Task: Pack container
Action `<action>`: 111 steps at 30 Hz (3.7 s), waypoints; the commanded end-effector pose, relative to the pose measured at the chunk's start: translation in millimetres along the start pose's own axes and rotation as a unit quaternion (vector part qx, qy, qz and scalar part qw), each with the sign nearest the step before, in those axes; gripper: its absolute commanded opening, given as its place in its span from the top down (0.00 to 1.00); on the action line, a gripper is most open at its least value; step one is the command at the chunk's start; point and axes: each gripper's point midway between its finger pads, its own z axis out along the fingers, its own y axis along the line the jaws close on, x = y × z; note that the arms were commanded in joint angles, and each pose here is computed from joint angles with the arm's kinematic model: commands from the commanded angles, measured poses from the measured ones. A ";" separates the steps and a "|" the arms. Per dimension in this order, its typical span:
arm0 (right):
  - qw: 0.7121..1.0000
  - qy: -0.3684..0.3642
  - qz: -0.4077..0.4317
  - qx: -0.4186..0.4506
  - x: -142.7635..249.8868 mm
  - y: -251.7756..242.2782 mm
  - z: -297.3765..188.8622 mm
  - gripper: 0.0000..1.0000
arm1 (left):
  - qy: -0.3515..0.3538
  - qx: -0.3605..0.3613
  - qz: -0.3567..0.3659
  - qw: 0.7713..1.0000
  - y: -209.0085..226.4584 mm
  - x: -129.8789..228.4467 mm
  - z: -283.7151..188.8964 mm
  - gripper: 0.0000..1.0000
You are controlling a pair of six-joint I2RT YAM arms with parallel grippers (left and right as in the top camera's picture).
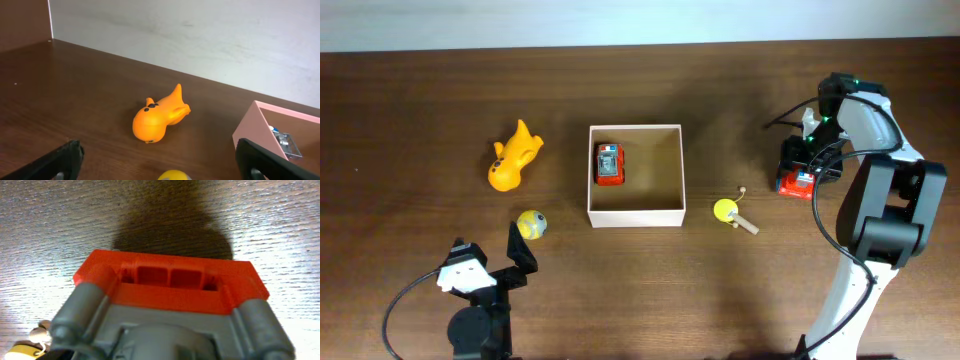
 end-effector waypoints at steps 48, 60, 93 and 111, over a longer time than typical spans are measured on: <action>0.965 -0.169 -0.198 -0.018 16.3 217.3 -181.3 0.33 | 0.000 0.002 0.010 1.000 0.0 1.2 0.3 0.01; 0.959 -0.180 -0.216 -0.042 62.1 312.5 -166.3 0.33 | 0.000 0.002 0.010 1.000 0.0 1.2 0.3 0.01; 0.983 -0.128 -0.085 0.095 56.9 303.8 -35.8 0.33 | 0.000 0.002 0.010 1.000 0.0 1.2 0.3 0.01; 0.981 -0.145 -0.083 0.101 33.8 292.3 -27.6 0.33 | 0.000 0.002 0.010 1.000 0.0 1.2 0.3 0.01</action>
